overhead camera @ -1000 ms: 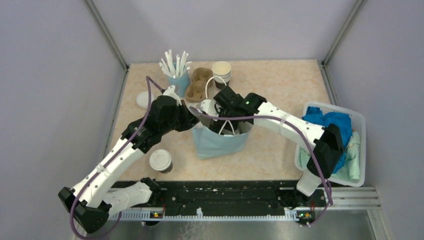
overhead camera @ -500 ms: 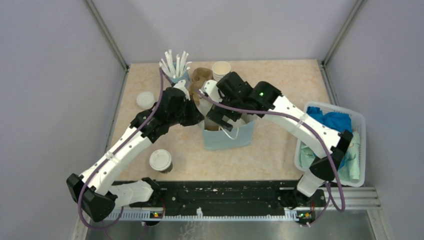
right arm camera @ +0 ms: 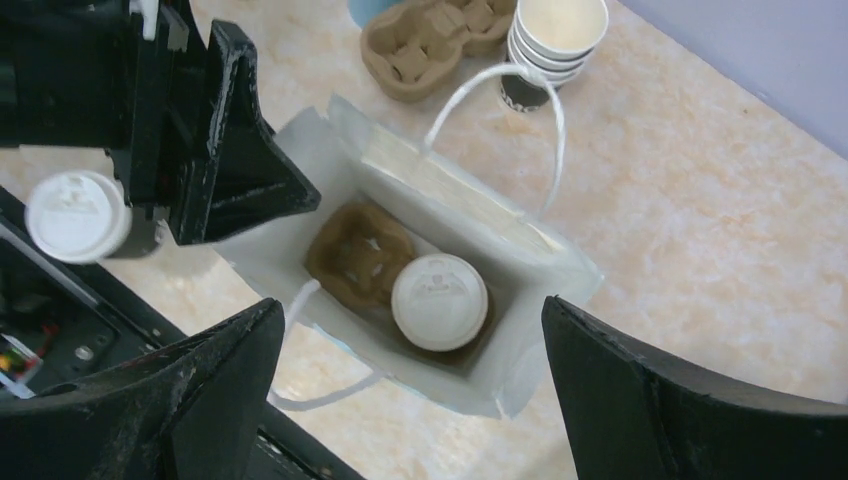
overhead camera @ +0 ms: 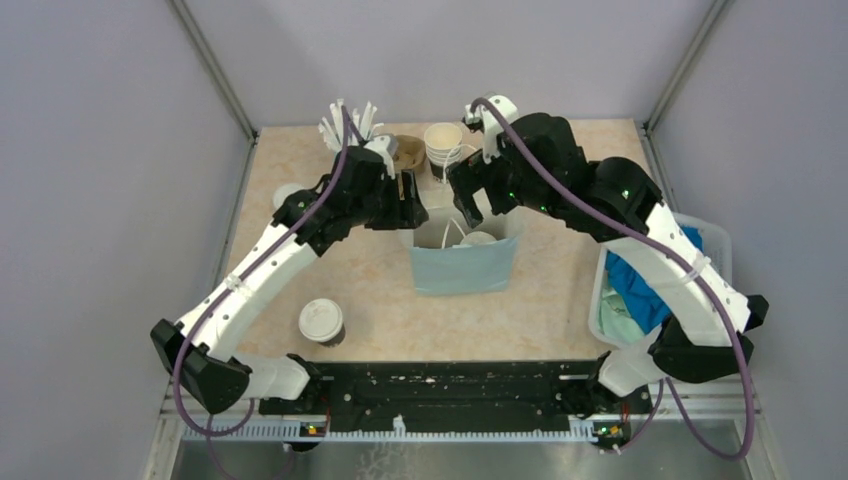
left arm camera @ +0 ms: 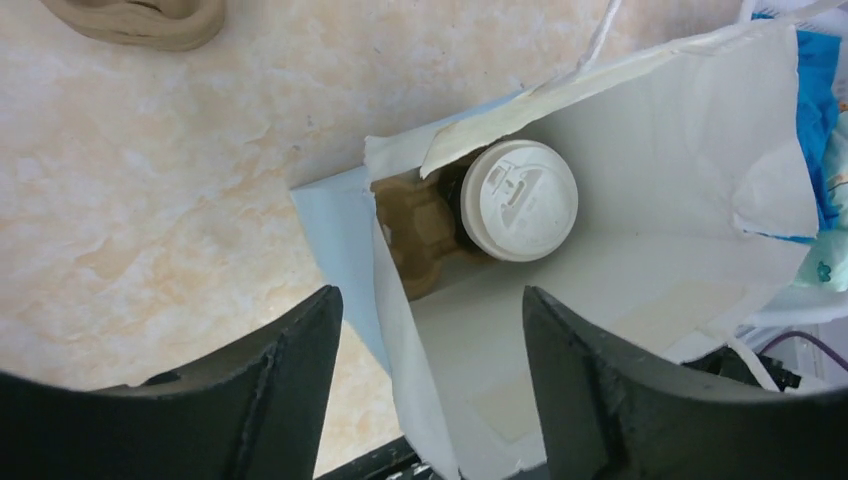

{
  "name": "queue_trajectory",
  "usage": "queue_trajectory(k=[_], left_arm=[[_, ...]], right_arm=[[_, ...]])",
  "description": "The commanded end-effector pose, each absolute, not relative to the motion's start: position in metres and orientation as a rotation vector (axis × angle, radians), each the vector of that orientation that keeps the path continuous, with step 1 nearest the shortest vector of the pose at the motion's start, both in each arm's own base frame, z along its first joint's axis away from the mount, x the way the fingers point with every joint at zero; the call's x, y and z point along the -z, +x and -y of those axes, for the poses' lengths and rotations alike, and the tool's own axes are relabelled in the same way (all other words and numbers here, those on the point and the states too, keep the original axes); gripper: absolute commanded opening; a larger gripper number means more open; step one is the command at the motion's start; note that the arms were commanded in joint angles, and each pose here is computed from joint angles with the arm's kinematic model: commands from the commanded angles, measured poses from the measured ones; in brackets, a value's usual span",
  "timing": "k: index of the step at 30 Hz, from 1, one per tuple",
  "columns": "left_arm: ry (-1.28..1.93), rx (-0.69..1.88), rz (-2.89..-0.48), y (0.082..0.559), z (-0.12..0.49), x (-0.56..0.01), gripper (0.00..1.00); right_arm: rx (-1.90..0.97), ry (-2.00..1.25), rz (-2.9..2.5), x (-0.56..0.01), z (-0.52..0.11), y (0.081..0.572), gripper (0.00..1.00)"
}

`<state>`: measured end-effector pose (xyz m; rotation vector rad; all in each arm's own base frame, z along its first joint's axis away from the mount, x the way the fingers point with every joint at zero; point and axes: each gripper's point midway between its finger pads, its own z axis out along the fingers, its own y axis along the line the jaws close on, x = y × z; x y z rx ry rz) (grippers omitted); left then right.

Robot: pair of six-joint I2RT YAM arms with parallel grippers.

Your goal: Pack the takeout coffee

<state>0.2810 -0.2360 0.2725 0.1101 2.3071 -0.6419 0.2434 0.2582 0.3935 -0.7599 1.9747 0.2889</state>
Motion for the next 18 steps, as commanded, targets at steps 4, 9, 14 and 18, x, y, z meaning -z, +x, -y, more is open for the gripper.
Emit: queue_trajectory(k=[4, 9, 14, 18], left_arm=[[0.151, 0.618, -2.19, 0.266, 0.214, -0.319, 0.83], [0.133, 0.632, -2.215, 0.253, 0.207, -0.314, 0.93], [0.152, 0.735, -2.245, 0.249, 0.22, -0.303, 0.98], [0.181, 0.806, -2.267, 0.254, 0.233, -0.294, 0.98]], right_arm=[[-0.477, -0.444, -1.978, -0.432, -0.252, 0.233, 0.99], [-0.346, -0.097, -2.167, -0.398, -0.193, 0.25, 0.99], [-0.381, -0.076, -2.301, -0.36, -0.189, 0.26, 0.99], [-0.478, -0.034, -2.352, -0.334, -0.201, 0.278, 0.99]])
